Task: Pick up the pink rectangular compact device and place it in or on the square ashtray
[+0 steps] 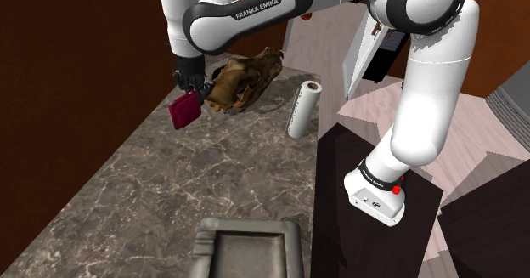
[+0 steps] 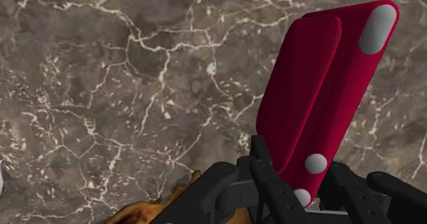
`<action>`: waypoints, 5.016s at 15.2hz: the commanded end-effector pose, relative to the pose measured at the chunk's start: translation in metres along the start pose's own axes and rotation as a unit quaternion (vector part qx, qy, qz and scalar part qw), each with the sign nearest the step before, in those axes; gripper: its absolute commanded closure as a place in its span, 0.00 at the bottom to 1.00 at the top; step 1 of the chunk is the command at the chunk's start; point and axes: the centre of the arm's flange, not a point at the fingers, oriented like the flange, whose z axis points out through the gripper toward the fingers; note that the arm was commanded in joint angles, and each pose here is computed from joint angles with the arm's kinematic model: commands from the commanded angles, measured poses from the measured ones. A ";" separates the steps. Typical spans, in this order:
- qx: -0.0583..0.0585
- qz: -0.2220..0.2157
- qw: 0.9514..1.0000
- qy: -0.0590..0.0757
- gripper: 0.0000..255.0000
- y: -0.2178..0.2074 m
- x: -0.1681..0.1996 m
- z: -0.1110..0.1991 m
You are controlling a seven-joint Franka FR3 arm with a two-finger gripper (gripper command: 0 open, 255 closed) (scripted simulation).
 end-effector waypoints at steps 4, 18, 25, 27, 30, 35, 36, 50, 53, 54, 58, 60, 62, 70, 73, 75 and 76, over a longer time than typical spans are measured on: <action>0.000 0.000 1.000 0.000 1.00 0.001 0.000 -0.027; 0.000 0.000 1.000 0.000 1.00 0.044 -0.034 -0.078; 0.000 0.000 1.000 0.000 1.00 0.115 -0.093 -0.079; 0.000 0.000 1.000 0.000 1.00 0.135 -0.110 -0.079; 0.000 0.000 1.000 0.000 1.00 0.166 -0.135 -0.079; 0.000 0.000 1.000 0.000 1.00 0.217 -0.177 -0.080; 0.000 0.000 1.000 0.000 1.00 0.227 -0.186 -0.080; 0.000 0.000 1.000 0.000 1.00 0.358 -0.293 -0.076; 0.000 0.000 1.000 0.000 1.00 0.357 -0.293 -0.060; 0.000 0.000 1.000 0.000 1.00 0.357 -0.293 -0.055; 0.000 0.000 1.000 0.000 1.00 0.357 -0.293 -0.034; 0.000 0.000 1.000 0.000 1.00 0.356 -0.293 -0.023; 0.000 0.000 1.000 0.000 1.00 0.356 -0.293 -0.012; 0.000 0.000 1.000 0.000 1.00 0.356 -0.293 0.004; 0.000 0.000 1.000 0.000 1.00 0.356 -0.293 0.004; 0.000 0.000 1.000 0.000 0.00 0.356 -0.293 0.004; 0.000 0.000 1.000 0.000 0.00 0.356 -0.293 0.004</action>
